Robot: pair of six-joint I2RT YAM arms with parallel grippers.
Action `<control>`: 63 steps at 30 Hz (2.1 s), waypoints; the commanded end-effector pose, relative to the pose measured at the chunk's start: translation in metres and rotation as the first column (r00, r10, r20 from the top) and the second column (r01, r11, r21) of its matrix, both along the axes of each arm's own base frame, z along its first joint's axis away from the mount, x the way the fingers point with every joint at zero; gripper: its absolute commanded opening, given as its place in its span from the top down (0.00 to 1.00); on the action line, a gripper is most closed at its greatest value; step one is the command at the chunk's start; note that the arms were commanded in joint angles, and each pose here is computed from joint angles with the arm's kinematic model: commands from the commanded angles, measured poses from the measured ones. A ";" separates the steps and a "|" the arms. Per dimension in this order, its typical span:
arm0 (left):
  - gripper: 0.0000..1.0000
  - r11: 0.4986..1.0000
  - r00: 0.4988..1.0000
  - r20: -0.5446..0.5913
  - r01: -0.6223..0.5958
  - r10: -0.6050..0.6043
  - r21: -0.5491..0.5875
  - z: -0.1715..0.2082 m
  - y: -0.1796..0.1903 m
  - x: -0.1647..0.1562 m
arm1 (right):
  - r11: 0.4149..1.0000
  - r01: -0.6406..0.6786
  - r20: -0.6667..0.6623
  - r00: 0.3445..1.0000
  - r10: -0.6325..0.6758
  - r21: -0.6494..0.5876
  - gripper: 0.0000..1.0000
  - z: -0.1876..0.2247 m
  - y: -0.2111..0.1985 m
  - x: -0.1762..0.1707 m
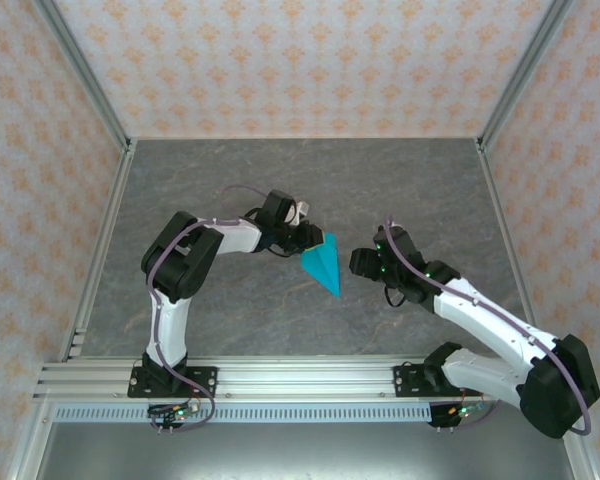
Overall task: Fold a paper plane with a square sheet of paper (fold left side to right side)
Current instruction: Turn over the paper at the center of the table.
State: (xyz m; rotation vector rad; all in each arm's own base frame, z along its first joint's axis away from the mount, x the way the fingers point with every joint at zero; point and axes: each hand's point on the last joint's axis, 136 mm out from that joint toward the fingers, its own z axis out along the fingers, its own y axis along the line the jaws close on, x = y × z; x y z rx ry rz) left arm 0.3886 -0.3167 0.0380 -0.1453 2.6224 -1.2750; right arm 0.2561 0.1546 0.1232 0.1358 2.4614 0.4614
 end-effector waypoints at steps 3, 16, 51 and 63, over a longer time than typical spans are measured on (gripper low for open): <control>0.93 0.999 0.994 0.107 0.017 -0.011 -0.048 0.041 -0.008 0.013 | 0.990 0.021 -0.004 1.000 -0.021 0.142 0.19 -0.001 -0.001 0.002; 1.00 0.979 0.934 0.355 0.024 0.051 -0.205 0.201 0.015 0.007 | 0.705 -0.276 0.213 0.961 0.179 0.654 0.00 0.072 0.039 0.012; 0.86 0.944 0.914 0.405 0.161 -0.032 -0.288 0.277 0.001 -0.046 | 0.587 -0.467 0.383 0.883 0.270 0.662 0.78 0.151 0.071 0.013; 0.41 0.951 0.852 0.523 -0.186 0.031 0.247 0.240 0.100 -0.048 | 0.949 -0.275 0.100 0.960 0.261 0.156 0.92 0.074 0.030 0.008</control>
